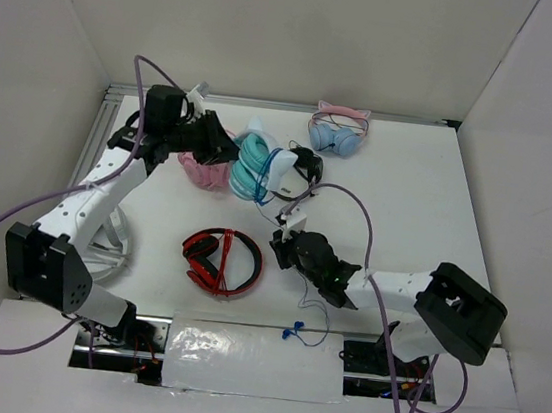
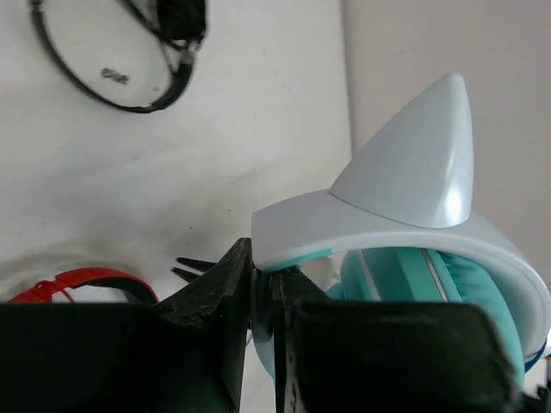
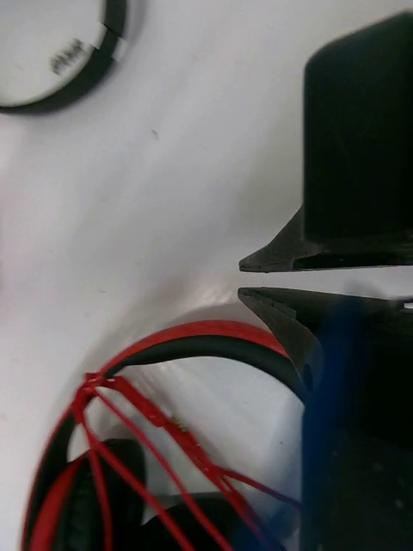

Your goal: Wrap the headphones

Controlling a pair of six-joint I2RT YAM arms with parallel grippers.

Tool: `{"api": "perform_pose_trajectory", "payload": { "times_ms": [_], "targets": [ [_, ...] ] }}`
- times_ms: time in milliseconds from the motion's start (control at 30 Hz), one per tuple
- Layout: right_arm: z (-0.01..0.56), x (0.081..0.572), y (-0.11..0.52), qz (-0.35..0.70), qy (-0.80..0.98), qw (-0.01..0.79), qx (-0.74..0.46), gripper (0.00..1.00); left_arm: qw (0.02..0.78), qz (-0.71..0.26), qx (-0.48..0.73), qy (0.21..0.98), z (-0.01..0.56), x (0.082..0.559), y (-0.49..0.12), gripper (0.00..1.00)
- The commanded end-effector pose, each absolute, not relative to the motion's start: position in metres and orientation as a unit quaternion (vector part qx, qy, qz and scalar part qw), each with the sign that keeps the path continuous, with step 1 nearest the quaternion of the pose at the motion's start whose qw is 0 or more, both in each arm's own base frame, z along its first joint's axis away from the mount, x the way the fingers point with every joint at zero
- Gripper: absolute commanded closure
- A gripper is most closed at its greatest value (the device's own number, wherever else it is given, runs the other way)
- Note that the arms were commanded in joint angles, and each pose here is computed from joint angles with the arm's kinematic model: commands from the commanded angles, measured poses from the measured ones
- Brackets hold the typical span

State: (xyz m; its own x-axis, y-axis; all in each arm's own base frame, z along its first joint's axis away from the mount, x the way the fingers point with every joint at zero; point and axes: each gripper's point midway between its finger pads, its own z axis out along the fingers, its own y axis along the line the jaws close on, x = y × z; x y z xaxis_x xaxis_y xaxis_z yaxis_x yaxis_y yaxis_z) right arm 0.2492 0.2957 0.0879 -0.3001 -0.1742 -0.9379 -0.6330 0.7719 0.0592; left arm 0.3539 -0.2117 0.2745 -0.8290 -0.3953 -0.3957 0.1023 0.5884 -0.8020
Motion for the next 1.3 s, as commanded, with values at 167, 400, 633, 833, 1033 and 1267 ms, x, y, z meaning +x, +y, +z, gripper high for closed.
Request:
{"api": "perform_pose_trajectory", "payload": {
  "times_ms": [167, 400, 633, 833, 1033, 1267],
  "targets": [
    [0.07, 0.236, 0.303, 0.283, 0.786, 0.507, -0.212, 0.8, 0.338, -0.542, 0.011, 0.77, 0.37, 0.315, -0.221, 1.0],
    [0.056, 0.242, 0.274, 0.259, 0.807, 0.503, -0.169, 1.0, 0.358, -0.549, 0.048, 0.753, 0.385, 0.294, -0.214, 1.0],
    [0.065, 0.27, 0.244, 0.251, 0.829, 0.48, -0.136, 1.0, 0.37, -0.539, 0.087, 0.752, 0.369, 0.29, -0.214, 1.0],
    [0.092, 0.325, 0.212, 0.198, 0.863, 0.459, -0.076, 1.0, 0.371, -0.513, 0.16, 0.757, 0.324, 0.291, -0.226, 1.0],
    [0.128, 0.354, 0.178, 0.168, 0.885, 0.431, -0.052, 1.0, 0.377, -0.42, 0.141, 0.814, 0.262, 0.317, -0.229, 1.0],
    [0.156, 0.351, 0.182, 0.143, 0.918, 0.368, -0.046, 1.0, 0.382, -0.308, 0.122, 0.863, 0.223, 0.354, -0.231, 1.0]
  ]
}}
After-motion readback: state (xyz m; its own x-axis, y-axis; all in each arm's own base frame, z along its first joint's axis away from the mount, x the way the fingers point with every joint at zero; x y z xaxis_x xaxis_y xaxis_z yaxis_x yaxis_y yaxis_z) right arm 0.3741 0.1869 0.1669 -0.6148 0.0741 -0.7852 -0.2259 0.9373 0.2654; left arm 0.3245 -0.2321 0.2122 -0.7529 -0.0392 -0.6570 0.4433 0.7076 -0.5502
